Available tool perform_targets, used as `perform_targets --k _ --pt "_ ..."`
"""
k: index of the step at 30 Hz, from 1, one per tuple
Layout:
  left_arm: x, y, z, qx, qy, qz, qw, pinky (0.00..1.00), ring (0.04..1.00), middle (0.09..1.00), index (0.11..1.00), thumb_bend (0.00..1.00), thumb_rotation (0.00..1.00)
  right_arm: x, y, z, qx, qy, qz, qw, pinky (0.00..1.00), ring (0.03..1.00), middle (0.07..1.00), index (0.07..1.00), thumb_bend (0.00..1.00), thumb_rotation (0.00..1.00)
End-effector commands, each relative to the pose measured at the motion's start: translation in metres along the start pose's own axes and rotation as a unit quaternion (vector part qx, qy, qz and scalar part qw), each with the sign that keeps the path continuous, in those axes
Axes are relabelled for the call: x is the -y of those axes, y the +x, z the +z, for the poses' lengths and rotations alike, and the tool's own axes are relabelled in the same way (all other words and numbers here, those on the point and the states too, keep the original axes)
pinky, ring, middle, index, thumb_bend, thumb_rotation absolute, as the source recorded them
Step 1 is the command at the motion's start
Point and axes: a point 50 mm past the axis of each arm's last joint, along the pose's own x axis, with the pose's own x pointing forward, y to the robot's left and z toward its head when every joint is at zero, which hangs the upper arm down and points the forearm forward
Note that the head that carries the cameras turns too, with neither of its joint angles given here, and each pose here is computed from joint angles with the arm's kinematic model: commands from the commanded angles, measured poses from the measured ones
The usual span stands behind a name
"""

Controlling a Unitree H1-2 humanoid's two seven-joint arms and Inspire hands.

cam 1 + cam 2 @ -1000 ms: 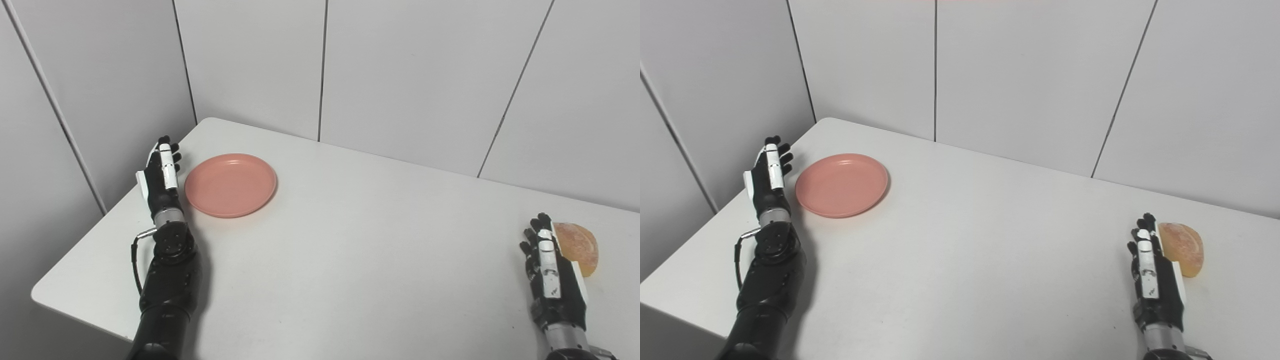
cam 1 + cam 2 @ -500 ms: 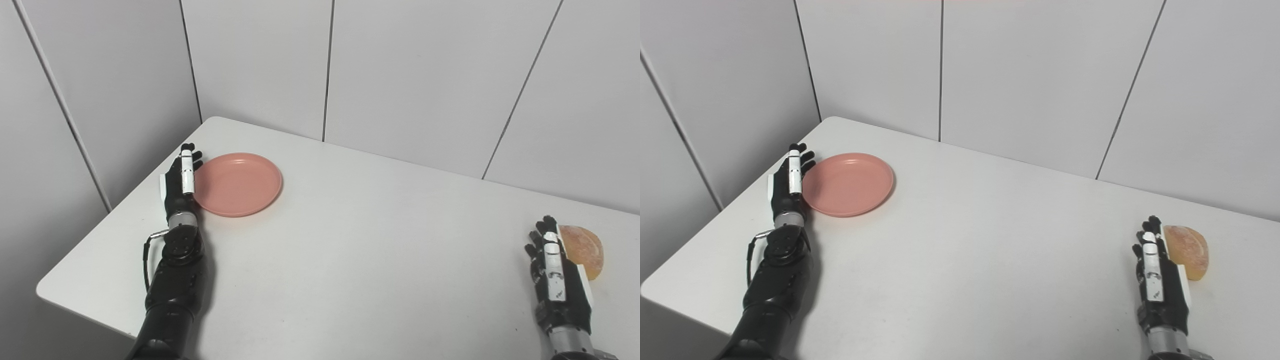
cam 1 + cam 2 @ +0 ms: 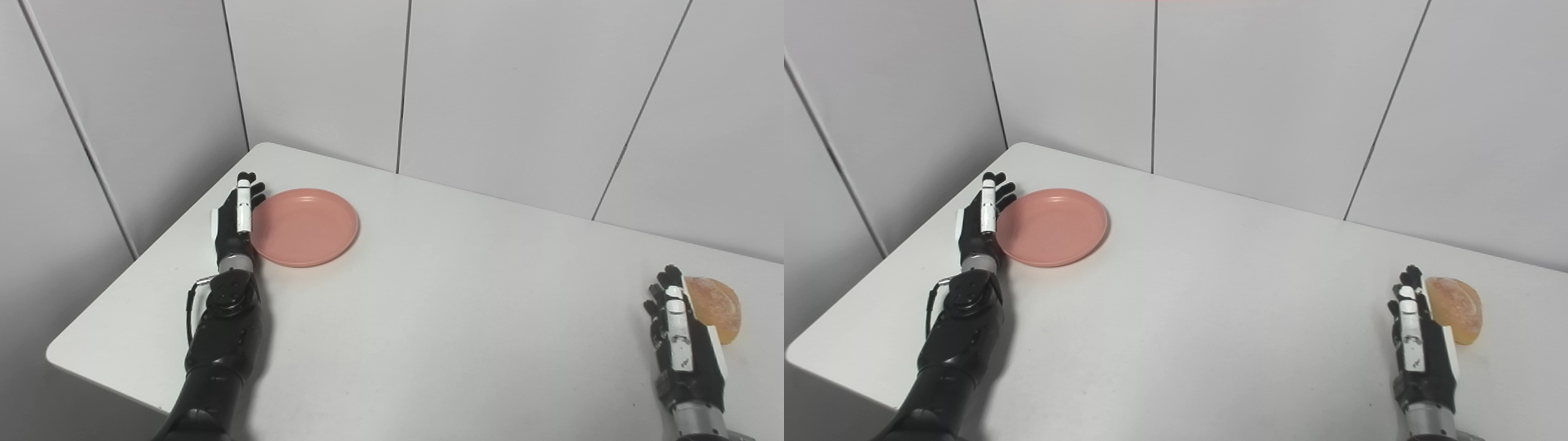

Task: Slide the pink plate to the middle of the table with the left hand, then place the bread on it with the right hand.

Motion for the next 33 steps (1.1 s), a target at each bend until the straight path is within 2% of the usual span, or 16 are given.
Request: perform_targets --k 1,11,18,26,33 --pt "0.026 0.007 0.019 0.015 -0.017 -0.037 0.999 0.83 0.827 0.813 0.801 0.56 1.0 -0.002 0.004 0.01 0.027 0.002 -0.002 1.0 1.0 1.0 0.997 0.983 0.62 0.91" --pt "0.056 -0.001 0.014 0.004 -0.029 -0.067 0.997 0.83 0.825 0.812 0.805 0.55 1.0 -0.004 0.004 0.011 0.027 -0.001 0.001 1.0 1.0 1.0 1.0 0.992 0.61 0.91" --pt "0.078 -0.011 0.012 0.005 -0.012 -0.093 0.996 0.83 0.831 0.821 0.81 0.52 1.0 -0.003 0.004 0.012 0.027 -0.002 0.004 1.0 1.0 1.0 1.0 0.995 0.6 0.92" --pt "0.098 -0.018 0.009 0.009 0.016 -0.139 0.99 0.84 0.855 0.84 0.821 0.55 1.0 -0.003 0.005 0.01 0.029 0.0 0.004 1.0 1.0 1.0 1.0 0.995 0.59 0.92" --pt "0.123 -0.031 0.007 0.007 0.029 -0.175 0.984 0.82 0.836 0.822 0.807 0.52 1.0 -0.004 0.006 0.009 0.029 0.002 0.001 1.0 1.0 1.0 1.0 0.995 0.59 0.89"
